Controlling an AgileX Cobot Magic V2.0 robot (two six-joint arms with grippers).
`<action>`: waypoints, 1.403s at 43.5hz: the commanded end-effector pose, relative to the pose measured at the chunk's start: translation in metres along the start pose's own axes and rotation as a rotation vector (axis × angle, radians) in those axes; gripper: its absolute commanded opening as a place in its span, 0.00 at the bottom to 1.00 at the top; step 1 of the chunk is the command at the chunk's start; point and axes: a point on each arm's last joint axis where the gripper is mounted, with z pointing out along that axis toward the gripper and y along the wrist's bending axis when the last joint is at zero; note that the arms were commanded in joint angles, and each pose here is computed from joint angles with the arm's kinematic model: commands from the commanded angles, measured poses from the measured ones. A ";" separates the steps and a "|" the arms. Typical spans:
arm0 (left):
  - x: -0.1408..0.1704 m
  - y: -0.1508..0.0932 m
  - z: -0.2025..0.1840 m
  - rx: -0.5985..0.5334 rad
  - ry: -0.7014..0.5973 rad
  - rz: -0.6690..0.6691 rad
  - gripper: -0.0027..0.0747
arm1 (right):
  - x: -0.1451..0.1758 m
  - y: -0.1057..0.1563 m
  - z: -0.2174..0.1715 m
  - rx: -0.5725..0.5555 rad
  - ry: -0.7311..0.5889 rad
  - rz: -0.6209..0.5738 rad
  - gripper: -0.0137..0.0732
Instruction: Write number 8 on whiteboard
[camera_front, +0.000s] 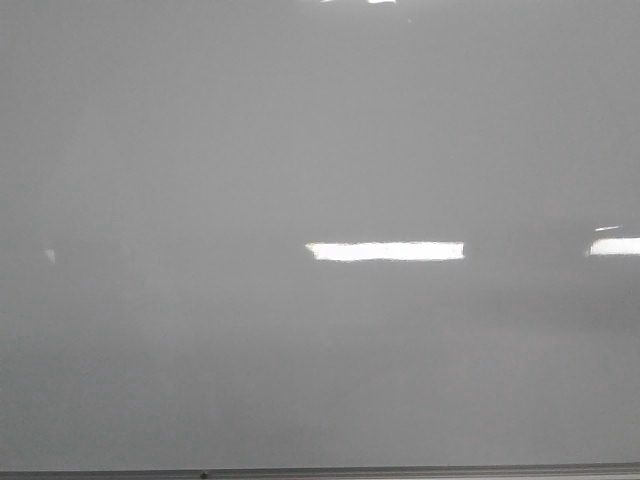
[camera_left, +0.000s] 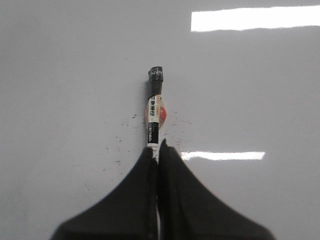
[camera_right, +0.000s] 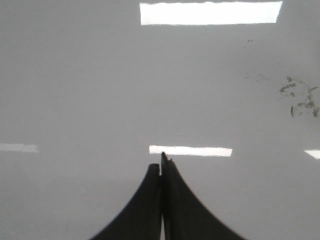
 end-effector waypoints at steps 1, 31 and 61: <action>-0.004 0.001 -0.001 -0.007 -0.083 -0.015 0.01 | -0.009 0.000 -0.002 -0.003 -0.103 -0.011 0.03; -0.004 0.001 -0.001 -0.007 -0.083 -0.015 0.01 | -0.009 0.000 -0.002 -0.003 -0.103 -0.011 0.03; -0.076 0.000 -0.013 0.005 -0.235 -0.032 0.01 | -0.069 0.002 -0.012 0.005 -0.085 -0.010 0.03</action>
